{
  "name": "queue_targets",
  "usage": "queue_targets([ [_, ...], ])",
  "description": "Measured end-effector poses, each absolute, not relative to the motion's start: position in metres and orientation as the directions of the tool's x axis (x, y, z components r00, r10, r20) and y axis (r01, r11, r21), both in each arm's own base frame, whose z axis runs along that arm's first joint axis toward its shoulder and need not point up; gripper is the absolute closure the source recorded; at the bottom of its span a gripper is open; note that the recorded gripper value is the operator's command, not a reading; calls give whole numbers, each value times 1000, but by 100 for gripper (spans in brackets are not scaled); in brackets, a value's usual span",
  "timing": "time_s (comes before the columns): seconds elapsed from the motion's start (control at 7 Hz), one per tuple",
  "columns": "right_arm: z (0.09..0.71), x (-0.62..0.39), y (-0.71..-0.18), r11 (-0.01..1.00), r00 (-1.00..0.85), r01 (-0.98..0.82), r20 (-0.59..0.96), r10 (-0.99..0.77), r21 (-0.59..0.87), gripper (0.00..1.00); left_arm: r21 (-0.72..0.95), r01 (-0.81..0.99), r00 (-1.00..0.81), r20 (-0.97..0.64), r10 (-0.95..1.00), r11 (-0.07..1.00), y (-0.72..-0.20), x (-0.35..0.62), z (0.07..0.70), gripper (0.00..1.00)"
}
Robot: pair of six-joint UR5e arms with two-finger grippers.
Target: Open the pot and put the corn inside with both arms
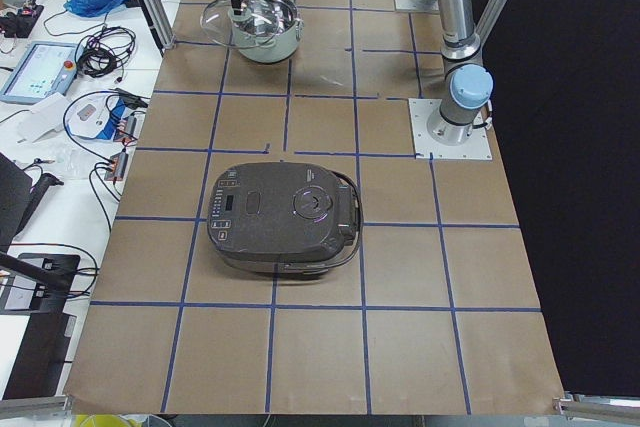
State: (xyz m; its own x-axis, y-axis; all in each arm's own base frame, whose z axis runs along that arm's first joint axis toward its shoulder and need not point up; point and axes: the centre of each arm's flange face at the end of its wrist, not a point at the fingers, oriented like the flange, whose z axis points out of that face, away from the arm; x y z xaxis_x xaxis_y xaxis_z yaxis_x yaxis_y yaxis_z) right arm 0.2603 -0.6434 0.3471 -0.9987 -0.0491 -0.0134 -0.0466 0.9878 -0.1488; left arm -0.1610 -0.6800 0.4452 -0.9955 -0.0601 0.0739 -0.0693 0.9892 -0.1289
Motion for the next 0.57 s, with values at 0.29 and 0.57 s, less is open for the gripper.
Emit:
queue_targets([
  [0.29,342,330,-634,985,-999,-48,0,-49,-165,91,-78,-78,-997,29,-76,994,-691,-83,406,86],
  [0.57,314,350,-635,988,-999,-52,20,-50,-142,90,-63,-91,-996,5,-91,994,-685,-45,344,86],
])
